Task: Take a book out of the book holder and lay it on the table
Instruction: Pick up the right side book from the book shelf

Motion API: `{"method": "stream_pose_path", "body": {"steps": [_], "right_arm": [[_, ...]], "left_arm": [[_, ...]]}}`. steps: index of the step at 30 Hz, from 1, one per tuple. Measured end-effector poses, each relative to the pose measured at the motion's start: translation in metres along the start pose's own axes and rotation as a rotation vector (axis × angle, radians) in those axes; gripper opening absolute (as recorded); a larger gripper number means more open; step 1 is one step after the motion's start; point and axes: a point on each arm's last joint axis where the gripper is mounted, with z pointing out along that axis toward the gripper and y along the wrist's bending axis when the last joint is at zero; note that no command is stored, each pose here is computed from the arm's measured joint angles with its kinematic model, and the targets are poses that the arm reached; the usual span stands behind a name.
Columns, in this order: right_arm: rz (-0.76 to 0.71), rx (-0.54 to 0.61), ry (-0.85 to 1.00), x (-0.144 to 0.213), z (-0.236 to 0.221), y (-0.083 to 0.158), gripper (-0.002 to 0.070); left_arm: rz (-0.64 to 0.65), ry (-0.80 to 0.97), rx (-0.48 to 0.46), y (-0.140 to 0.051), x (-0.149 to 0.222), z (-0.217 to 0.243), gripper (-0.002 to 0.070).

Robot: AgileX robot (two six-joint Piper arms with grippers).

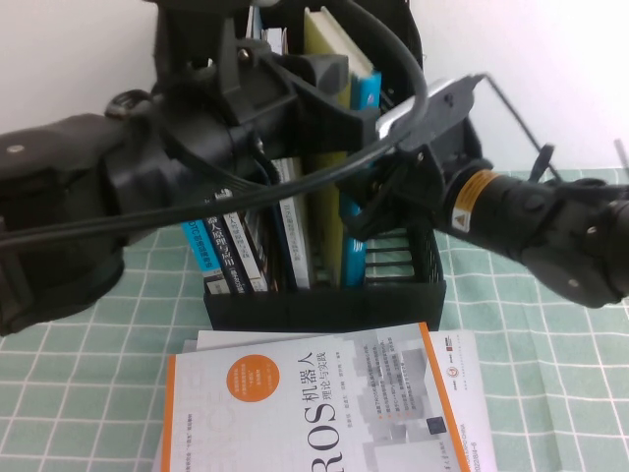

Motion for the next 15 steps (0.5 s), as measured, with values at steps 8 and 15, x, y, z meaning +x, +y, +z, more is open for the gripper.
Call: {"method": "stream_pose_path", "body": {"steps": [8,15], "right_arm": [[-0.068,0.048,-0.08,-0.032,-0.023,-0.002,0.0318],[-0.11,0.068,-0.249,-0.058,-0.038,-0.004,0.024]], "left_arm": [[0.07,-0.169,-0.067,0.0,-0.044,-0.049,-0.0003],[0.117,-0.325,-0.083,-0.002,-0.078,-0.104,-0.0003]]}}
